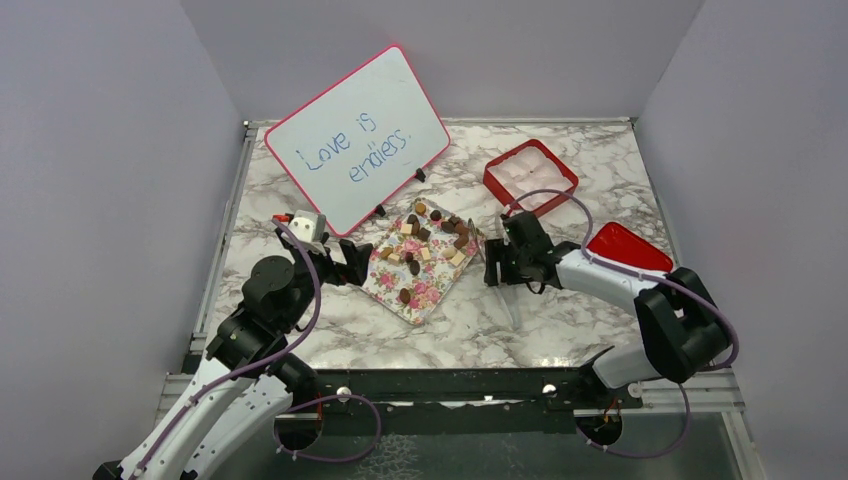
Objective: Pack the chocolate
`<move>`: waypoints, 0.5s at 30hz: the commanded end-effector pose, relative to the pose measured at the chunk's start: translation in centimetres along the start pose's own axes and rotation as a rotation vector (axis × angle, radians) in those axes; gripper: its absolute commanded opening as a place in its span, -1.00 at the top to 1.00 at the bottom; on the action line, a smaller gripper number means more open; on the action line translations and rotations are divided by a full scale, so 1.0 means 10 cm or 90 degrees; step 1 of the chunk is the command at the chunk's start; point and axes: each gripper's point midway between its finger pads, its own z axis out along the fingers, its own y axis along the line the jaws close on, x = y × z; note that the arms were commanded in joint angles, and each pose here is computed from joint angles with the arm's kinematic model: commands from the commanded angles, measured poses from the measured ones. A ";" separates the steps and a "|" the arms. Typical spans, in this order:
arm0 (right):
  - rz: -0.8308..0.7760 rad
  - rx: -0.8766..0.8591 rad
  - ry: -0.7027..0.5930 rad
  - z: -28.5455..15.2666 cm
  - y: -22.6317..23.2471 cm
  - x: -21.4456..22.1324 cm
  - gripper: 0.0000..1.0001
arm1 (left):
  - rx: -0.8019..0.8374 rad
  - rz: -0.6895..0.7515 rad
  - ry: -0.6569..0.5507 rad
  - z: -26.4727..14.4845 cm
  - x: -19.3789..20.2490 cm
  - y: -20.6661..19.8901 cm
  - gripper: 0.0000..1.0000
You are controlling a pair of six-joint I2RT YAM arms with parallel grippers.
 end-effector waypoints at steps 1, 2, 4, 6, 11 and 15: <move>0.008 0.023 0.006 0.12 -0.04 0.03 -0.42 | -0.002 0.003 -0.003 0.01 0.01 0.01 -0.98; 0.009 0.028 0.009 0.13 -0.05 0.02 -0.40 | -0.002 0.003 -0.003 0.01 0.01 0.01 -0.98; 0.007 0.036 0.017 0.15 -0.06 0.04 -0.37 | -0.004 0.003 -0.004 0.01 0.00 0.02 -0.98; 0.007 0.041 0.019 0.15 -0.07 0.04 -0.33 | -0.004 0.003 -0.004 0.00 0.00 0.02 -0.98; -0.005 0.067 0.006 0.05 -0.13 -0.02 -0.15 | -0.001 0.000 -0.010 -0.02 -0.01 0.02 -0.98; -0.018 0.087 -0.018 -0.17 -0.17 -0.17 0.00 | 0.005 -0.004 -0.003 -0.01 0.01 -0.01 -0.98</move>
